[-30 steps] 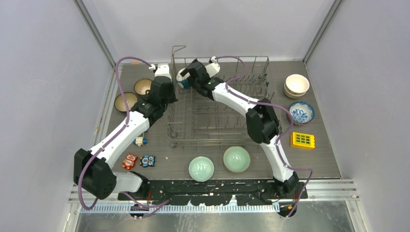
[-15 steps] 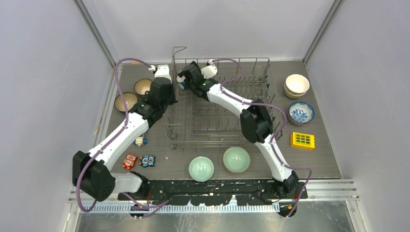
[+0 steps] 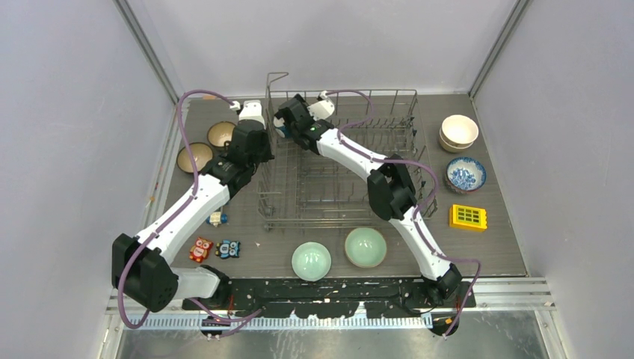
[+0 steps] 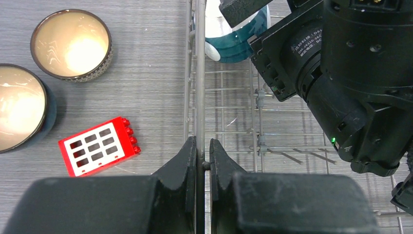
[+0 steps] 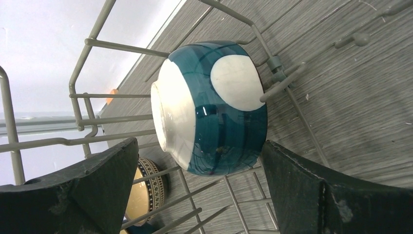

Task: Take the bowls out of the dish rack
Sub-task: Pick up the bowl from the dish rack.

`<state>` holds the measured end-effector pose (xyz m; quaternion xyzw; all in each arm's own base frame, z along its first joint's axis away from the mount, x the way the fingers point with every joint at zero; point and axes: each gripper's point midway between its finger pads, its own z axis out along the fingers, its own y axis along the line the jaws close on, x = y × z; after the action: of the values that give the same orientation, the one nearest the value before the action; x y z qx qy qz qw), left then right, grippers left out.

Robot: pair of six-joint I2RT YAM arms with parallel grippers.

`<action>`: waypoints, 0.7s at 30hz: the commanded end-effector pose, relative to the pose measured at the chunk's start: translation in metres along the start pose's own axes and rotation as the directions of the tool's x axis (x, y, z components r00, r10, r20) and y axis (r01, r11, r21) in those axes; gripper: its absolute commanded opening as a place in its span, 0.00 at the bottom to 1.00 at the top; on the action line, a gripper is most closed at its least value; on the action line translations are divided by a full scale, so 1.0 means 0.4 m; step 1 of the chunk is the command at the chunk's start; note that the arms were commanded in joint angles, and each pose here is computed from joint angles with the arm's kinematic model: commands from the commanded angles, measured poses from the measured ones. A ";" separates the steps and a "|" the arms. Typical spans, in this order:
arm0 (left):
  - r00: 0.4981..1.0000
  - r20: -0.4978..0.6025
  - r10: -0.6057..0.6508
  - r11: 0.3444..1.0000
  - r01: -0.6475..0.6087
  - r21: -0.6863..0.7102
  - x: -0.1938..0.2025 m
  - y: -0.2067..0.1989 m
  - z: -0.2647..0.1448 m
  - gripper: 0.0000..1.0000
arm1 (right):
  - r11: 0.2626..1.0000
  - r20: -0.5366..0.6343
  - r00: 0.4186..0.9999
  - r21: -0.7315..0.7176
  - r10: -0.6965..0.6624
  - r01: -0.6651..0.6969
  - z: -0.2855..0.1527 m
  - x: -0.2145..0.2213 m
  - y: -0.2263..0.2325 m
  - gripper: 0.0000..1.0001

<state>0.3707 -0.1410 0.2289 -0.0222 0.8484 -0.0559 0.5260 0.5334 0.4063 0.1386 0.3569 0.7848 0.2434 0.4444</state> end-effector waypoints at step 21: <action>0.993 -0.104 -0.060 0.992 0.071 0.100 0.073 -0.053 -0.021 0.00 | 0.974 0.164 0.985 -0.208 -0.056 0.090 0.059 -0.081 -0.021 0.71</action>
<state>0.3717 -0.1465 0.2311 -0.0334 0.8436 -0.0787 0.5301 0.5316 0.4036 0.1329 0.2736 0.7677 0.2657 0.5150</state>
